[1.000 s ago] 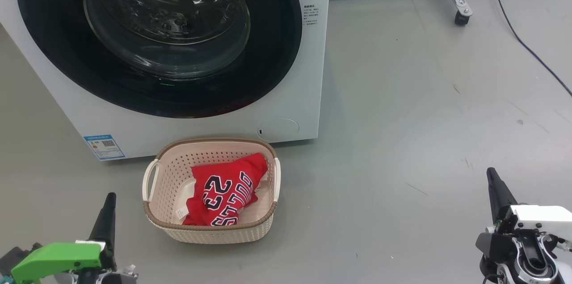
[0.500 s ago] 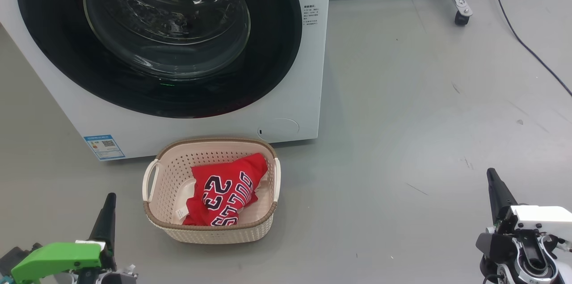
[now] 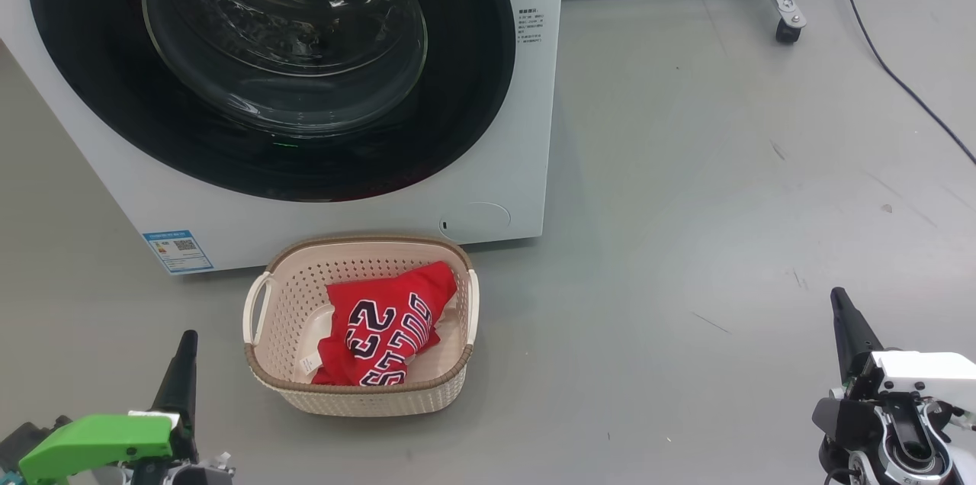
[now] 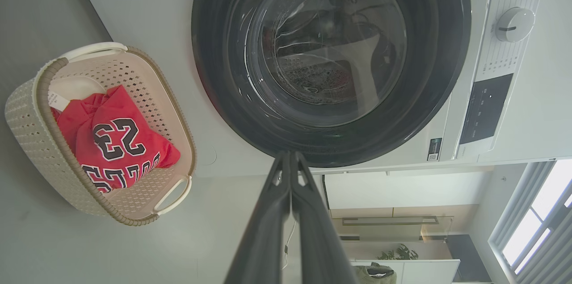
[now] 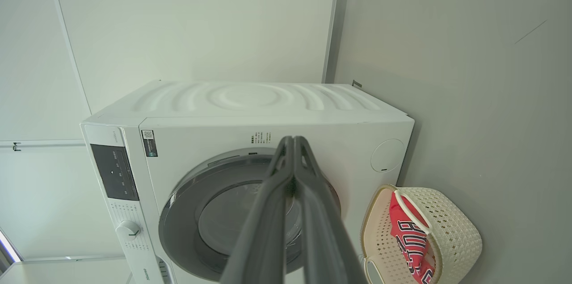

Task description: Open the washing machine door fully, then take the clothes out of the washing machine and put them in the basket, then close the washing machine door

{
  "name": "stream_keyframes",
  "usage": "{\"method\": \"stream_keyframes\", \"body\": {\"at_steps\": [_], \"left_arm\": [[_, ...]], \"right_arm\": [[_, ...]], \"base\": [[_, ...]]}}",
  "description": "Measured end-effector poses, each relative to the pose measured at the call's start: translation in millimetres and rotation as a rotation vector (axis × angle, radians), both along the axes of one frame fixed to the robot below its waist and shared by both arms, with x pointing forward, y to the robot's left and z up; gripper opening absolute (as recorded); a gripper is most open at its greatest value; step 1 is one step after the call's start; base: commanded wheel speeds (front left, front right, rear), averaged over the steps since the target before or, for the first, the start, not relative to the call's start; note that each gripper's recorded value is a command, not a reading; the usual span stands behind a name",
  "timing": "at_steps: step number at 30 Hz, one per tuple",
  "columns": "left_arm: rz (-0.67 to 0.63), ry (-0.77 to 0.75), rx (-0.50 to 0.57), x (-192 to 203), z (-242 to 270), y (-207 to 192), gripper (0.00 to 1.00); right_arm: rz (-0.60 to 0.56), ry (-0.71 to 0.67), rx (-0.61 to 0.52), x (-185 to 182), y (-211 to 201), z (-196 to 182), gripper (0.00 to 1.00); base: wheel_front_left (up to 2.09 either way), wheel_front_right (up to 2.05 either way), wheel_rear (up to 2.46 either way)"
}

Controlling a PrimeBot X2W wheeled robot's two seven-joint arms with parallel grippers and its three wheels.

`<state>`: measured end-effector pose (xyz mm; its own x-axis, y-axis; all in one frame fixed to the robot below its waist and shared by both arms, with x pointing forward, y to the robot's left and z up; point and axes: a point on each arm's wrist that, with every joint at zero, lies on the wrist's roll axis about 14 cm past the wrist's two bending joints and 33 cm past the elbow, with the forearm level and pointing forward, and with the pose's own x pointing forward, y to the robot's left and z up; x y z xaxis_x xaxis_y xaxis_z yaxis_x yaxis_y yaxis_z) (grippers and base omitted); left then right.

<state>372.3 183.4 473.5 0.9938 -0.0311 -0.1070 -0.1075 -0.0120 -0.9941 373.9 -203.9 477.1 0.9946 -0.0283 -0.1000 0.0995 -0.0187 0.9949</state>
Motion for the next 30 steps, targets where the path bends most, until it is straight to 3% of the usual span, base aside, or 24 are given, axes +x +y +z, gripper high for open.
{"method": "stream_keyframes", "body": {"at_steps": [30], "left_arm": [[0.002, -0.004, 0.0, 1.7, 1.3, 0.6, 0.0]], "right_arm": [[-0.001, 0.002, 0.001, -0.2, -0.6, -0.9, 0.0]], "base": [[0.0, 0.0, 0.0]]}}
